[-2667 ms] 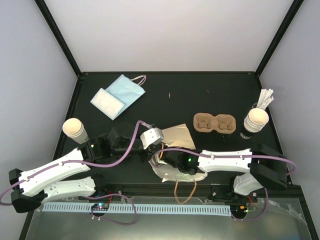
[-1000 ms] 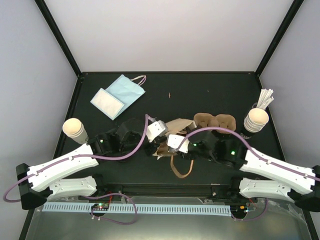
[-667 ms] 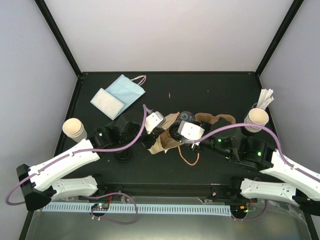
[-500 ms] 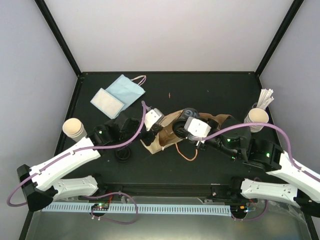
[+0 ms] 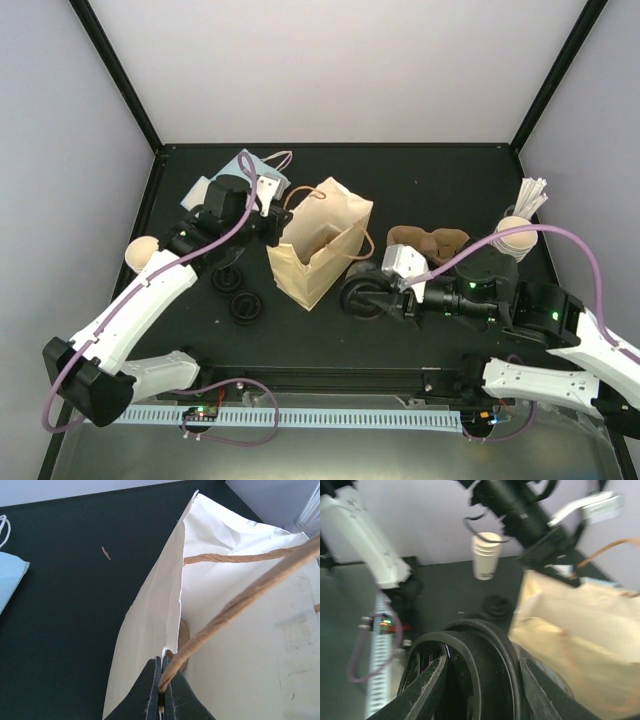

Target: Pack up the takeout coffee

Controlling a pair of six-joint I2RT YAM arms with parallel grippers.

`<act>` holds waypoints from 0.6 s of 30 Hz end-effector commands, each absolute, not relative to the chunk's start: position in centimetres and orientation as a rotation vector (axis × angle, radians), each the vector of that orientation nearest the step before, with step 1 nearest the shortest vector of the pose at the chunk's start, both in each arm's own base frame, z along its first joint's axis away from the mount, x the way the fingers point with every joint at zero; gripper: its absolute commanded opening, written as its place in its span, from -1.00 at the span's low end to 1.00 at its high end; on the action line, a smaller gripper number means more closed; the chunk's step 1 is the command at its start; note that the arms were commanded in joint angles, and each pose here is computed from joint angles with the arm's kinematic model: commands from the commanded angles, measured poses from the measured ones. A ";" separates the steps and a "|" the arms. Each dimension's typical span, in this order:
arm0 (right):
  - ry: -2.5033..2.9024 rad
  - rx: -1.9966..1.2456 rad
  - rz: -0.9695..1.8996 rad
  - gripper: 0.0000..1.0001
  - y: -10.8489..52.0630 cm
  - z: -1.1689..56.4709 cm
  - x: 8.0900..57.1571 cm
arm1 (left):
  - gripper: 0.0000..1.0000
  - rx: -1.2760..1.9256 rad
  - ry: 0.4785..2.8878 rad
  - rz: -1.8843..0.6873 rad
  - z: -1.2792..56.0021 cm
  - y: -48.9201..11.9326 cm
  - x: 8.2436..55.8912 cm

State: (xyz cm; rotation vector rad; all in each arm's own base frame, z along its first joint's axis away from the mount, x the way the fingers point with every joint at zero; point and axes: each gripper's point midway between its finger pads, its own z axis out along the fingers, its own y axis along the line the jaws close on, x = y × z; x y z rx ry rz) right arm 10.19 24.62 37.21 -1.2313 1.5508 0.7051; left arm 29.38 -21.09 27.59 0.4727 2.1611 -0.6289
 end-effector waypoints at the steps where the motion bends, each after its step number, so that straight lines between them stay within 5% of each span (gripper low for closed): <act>1: 1.683 -1.279 1.066 -0.67 27.0 34.1 6.5 | -0.97 0.444 2.081 -0.703 30.6 -21.0 30.5; 18: 1.865 -0.974 1.444 -0.56 30.0 22.3 11.2 | -0.97 0.466 2.034 -0.764 30.5 -20.8 30.9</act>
